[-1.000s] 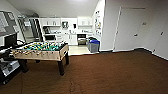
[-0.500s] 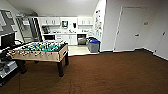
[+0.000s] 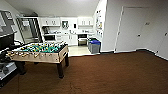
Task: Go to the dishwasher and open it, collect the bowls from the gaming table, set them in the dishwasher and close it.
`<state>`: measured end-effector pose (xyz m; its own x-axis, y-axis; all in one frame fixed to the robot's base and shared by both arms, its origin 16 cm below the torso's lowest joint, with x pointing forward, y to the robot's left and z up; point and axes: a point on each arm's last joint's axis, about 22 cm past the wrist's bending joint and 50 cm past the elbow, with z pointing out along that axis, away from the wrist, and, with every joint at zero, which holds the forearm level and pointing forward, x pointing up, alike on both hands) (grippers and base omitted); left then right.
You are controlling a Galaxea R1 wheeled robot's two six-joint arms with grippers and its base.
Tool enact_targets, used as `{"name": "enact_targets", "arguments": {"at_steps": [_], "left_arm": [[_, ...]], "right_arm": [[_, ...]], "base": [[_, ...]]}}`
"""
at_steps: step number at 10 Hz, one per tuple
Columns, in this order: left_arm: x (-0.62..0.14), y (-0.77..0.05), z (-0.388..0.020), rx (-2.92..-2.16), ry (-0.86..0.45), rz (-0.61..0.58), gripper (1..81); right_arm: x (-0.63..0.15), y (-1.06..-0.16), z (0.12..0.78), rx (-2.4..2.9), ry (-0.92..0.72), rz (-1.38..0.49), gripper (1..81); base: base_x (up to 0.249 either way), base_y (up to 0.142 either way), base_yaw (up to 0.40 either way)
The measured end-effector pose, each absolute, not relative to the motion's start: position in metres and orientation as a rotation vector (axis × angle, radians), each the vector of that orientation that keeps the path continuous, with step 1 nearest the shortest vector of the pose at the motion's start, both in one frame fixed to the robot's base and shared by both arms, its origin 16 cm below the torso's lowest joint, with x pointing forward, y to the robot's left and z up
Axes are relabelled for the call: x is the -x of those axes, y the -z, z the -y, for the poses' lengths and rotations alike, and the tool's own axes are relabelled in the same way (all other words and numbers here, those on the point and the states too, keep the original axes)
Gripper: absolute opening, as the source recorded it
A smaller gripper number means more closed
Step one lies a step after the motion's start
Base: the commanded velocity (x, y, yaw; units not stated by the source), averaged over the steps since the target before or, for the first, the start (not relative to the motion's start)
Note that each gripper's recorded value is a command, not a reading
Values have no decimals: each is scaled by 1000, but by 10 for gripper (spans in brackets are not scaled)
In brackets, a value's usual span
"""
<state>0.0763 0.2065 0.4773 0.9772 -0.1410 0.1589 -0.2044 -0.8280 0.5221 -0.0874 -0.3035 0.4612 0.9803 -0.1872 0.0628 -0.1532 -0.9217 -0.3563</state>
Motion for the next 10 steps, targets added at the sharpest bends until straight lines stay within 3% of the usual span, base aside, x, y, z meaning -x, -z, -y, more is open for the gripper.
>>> {"name": "enact_targets", "arguments": {"at_steps": [6, 10], "left_arm": [[-80, -478, -199, -2548, -160, 242, 10], [-76, -478, -198, -2546, -154, 240, 10]], "right_arm": [[93, -461, 313, 2786, 124, -244, 10], [95, -462, 317, 2792, 119, -240, 10]], "base": [[193, -108, 0], [191, 0, 0]]}}
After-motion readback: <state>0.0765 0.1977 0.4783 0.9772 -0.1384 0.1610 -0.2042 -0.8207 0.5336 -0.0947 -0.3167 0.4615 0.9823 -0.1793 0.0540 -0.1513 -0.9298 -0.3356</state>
